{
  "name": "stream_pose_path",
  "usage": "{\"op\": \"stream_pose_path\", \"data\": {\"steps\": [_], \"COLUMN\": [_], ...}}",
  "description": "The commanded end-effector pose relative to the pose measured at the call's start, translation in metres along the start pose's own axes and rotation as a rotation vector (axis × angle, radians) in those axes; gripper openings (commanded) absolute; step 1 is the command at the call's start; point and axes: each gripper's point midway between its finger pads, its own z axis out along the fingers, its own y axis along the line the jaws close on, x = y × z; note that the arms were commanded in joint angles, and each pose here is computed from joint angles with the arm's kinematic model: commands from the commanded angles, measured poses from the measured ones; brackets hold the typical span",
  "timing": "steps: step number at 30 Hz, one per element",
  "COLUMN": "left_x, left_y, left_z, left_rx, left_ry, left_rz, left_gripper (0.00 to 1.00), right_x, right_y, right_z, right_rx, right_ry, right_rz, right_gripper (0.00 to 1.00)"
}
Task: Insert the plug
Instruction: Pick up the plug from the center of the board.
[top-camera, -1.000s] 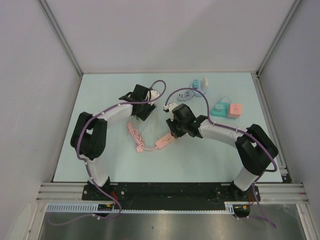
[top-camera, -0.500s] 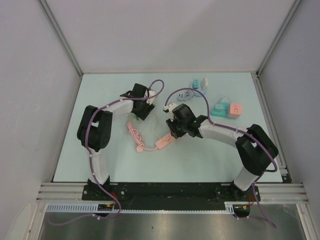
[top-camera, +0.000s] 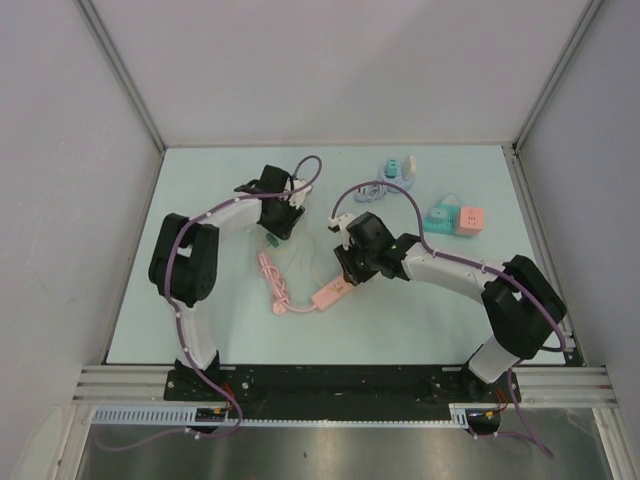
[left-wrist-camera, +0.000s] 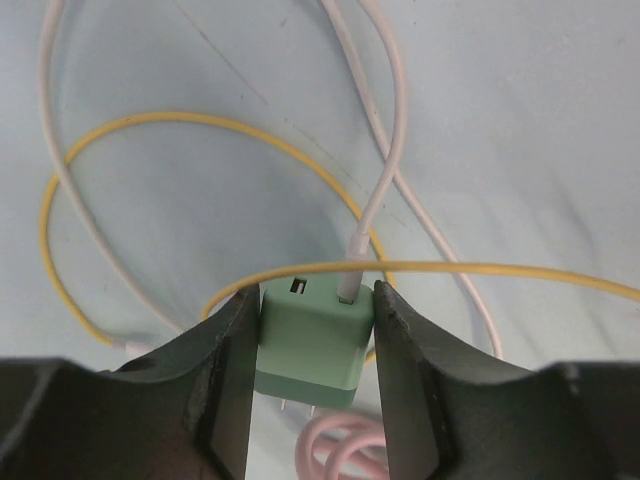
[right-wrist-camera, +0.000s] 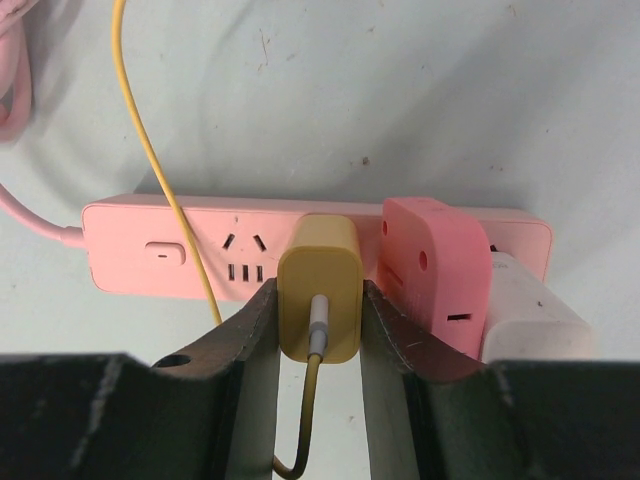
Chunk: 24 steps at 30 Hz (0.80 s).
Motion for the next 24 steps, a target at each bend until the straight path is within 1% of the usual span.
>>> {"op": "stream_pose_path", "data": {"steps": [1, 5, 8, 9, 11, 12, 14, 15, 17, 18, 19, 20, 21, 22, 24], "left_x": [-0.022, -0.026, -0.018, -0.011, 0.001, 0.001, 0.016, 0.018, 0.032, 0.027, 0.034, 0.025, 0.025, 0.029, 0.029], "left_y": [0.003, 0.001, -0.011, -0.016, -0.027, -0.033, -0.045, -0.048, -0.052, -0.052, -0.063, -0.066, -0.073, -0.083, -0.096], "left_z": [-0.054, -0.093, -0.114, -0.119, -0.131, -0.135, -0.144, -0.146, -0.152, -0.155, -0.160, -0.165, -0.169, -0.173, -0.175], "left_rx": [-0.022, -0.043, -0.011, 0.005, 0.030, 0.054, 0.082, 0.090, 0.073, 0.071, 0.105, 0.127, 0.153, 0.195, 0.227], "left_ry": [-0.086, -0.138, -0.136, -0.119, -0.122, -0.144, -0.163, -0.181, -0.206, -0.265, -0.304, -0.374, -0.402, -0.424, -0.434], "left_rz": [-0.058, -0.134, -0.184, -0.194, -0.235, -0.252, -0.306, -0.323, -0.382, -0.390, -0.405, -0.407, -0.411, -0.422, -0.416], "left_gripper": [0.16, 0.15, 0.15, 0.15, 0.13, 0.13, 0.13, 0.13, 0.12, 0.11, 0.12, 0.11, 0.11, 0.11, 0.11], "right_x": [0.014, 0.017, 0.022, 0.023, 0.024, 0.021, 0.019, 0.018, 0.015, 0.012, 0.012, 0.009, 0.007, 0.005, 0.000], "right_y": [0.013, 0.009, 0.002, -0.002, -0.002, -0.002, -0.001, -0.006, -0.006, -0.005, -0.005, -0.004, -0.002, -0.001, 0.003], "right_z": [-0.014, -0.008, -0.002, -0.001, 0.000, 0.000, -0.002, -0.003, -0.005, -0.008, -0.008, -0.011, -0.014, -0.016, -0.022], "right_rx": [-0.041, -0.013, 0.034, 0.050, 0.057, 0.056, 0.055, 0.084, 0.088, 0.086, 0.085, 0.078, 0.074, 0.069, 0.056], "right_ry": [0.050, 0.058, 0.067, 0.065, 0.063, 0.054, 0.045, 0.037, 0.024, 0.010, 0.009, 0.000, -0.010, -0.017, -0.037], "right_rz": [0.034, 0.043, 0.046, 0.046, 0.057, 0.059, 0.064, 0.072, 0.077, 0.080, 0.085, 0.089, 0.091, 0.093, 0.098], "right_gripper": [0.29, 0.28, 0.28, 0.29, 0.29, 0.30, 0.32, 0.34, 0.36, 0.41, 0.44, 0.46, 0.48, 0.50, 0.56]}}
